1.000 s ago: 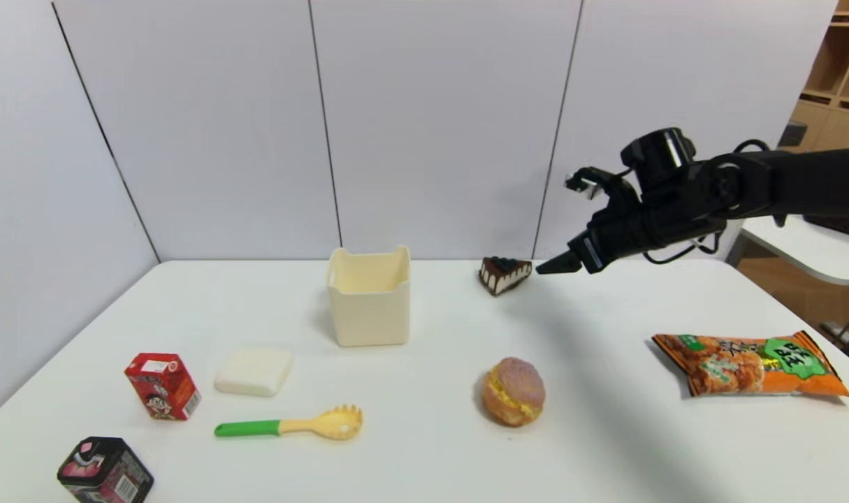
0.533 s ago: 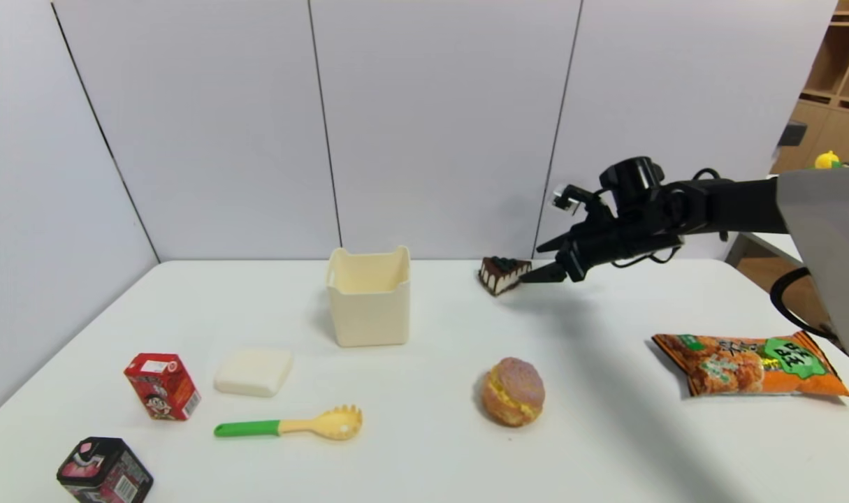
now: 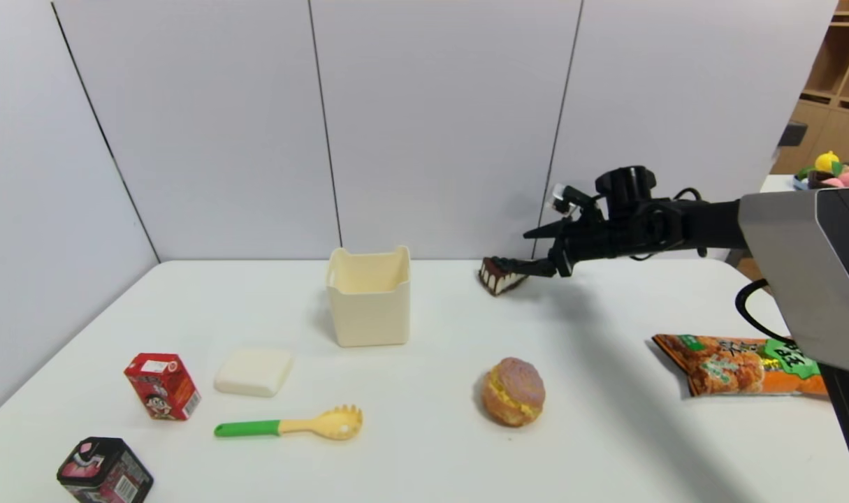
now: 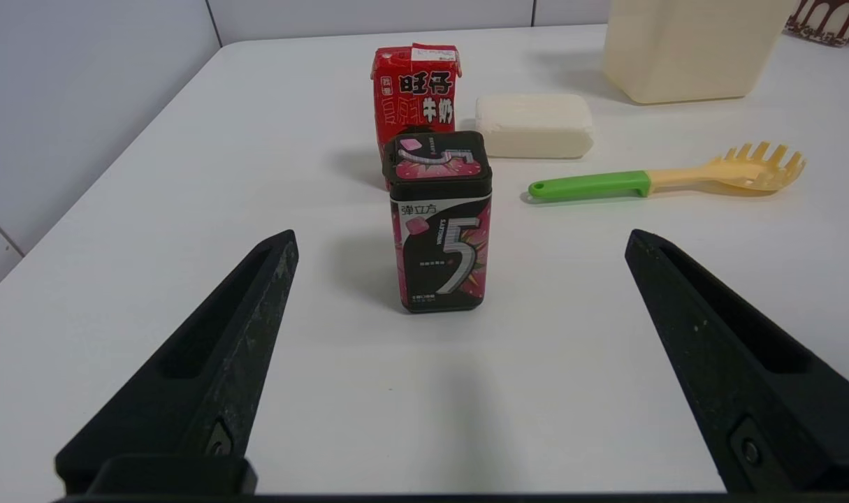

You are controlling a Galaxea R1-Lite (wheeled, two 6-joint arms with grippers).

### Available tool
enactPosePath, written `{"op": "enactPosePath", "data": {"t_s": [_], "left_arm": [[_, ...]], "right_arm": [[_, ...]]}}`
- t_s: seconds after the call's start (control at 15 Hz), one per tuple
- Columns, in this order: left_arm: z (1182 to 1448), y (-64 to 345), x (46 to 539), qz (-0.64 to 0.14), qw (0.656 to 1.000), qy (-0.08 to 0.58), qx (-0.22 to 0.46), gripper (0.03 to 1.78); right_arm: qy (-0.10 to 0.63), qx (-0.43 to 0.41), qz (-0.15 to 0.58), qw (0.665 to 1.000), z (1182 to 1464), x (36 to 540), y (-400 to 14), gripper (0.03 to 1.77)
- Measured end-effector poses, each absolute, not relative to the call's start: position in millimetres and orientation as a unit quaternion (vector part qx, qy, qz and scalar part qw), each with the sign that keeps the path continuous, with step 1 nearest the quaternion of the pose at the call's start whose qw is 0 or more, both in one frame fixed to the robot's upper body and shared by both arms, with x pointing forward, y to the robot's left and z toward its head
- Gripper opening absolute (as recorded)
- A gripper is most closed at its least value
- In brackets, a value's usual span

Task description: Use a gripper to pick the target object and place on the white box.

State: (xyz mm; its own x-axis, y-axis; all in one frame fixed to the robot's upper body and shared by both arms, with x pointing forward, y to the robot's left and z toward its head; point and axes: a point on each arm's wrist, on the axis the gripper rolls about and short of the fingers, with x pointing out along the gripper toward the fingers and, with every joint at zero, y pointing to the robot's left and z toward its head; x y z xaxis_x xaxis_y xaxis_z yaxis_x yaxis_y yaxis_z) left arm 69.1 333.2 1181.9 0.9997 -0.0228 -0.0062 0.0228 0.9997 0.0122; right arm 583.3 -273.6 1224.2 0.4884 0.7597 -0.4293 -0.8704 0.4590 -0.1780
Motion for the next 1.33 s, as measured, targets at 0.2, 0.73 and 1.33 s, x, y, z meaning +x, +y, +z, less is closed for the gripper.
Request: {"op": "enactPosePath", "data": {"t_s": [0.2,0.73,1.33], "left_arm": [[1181.9,333.2,69.1,-0.012,1.0,0.003,0.006,1.69],[1181.9,333.2,69.1,-0.012,1.0,0.003,0.006,1.69],[1181.9,333.2,69.1,-0.011,1.0,0.003,0.006,1.69]], "right_arm": [[0.134,-0.191,0.498,0.835,1213.6,587.5,-273.1,1.7],[0.143,-0.197,0.51,0.825,1183.2,593.7,-276.4,1.7],[0.131,-0.187,0.543,0.808,1170.3,594.4,-266.8,1.7]]}}
